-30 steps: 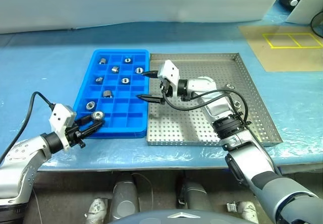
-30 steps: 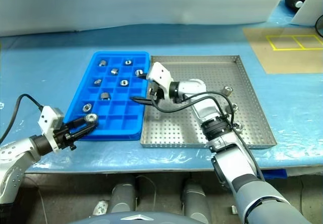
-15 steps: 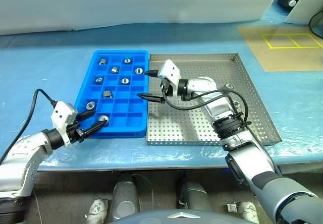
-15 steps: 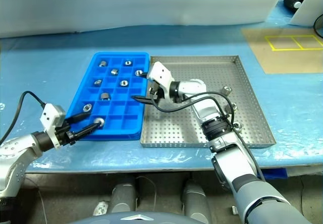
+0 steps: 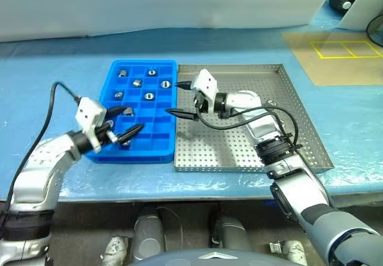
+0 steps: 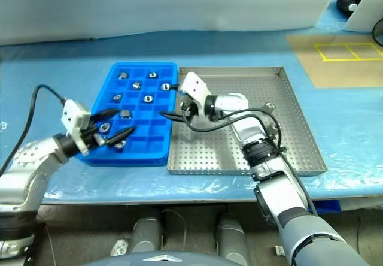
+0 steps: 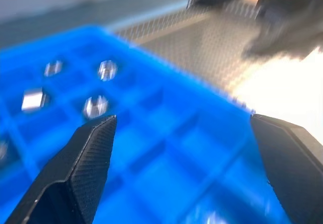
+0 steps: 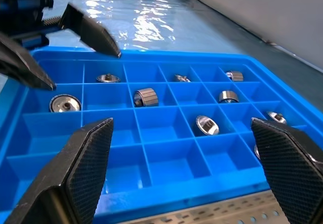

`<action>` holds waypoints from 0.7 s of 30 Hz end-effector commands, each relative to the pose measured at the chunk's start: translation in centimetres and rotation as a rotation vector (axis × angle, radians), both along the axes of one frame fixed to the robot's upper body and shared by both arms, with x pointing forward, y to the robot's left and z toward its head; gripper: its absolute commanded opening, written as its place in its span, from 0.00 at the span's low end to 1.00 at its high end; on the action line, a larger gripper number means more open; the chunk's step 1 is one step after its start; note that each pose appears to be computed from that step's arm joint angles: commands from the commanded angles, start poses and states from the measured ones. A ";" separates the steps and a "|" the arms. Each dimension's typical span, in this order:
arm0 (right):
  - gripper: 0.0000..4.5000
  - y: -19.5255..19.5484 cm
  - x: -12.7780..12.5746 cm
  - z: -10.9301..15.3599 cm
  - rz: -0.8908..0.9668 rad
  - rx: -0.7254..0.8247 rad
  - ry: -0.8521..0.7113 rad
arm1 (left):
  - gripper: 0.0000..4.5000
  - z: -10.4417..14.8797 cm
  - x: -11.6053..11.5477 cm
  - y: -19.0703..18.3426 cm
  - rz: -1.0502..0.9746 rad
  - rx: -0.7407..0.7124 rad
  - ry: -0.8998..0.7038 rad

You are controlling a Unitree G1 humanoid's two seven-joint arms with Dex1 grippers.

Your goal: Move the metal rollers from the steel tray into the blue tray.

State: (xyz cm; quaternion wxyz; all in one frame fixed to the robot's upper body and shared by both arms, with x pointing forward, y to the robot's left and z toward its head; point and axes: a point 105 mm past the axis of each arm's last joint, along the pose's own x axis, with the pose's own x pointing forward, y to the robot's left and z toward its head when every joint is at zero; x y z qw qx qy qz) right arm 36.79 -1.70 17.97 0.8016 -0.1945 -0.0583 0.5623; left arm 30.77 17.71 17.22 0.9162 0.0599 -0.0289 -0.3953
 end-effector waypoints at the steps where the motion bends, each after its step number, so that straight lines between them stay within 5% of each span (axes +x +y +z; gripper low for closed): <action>1: 1.00 -2.5 0.4 1.8 -0.081 0.031 -0.052 | 0.99 2.5 0.8 -3.1 -0.140 -0.053 -0.055; 12: 1.00 -13.6 2.4 -0.6 -0.641 0.050 -0.039 | 0.99 2.8 3.2 -12.8 -0.505 -0.084 -0.064; 21: 1.00 -18.5 2.4 -1.6 -0.881 0.037 -0.058 | 0.99 1.5 3.8 -14.7 -0.568 -0.103 -0.049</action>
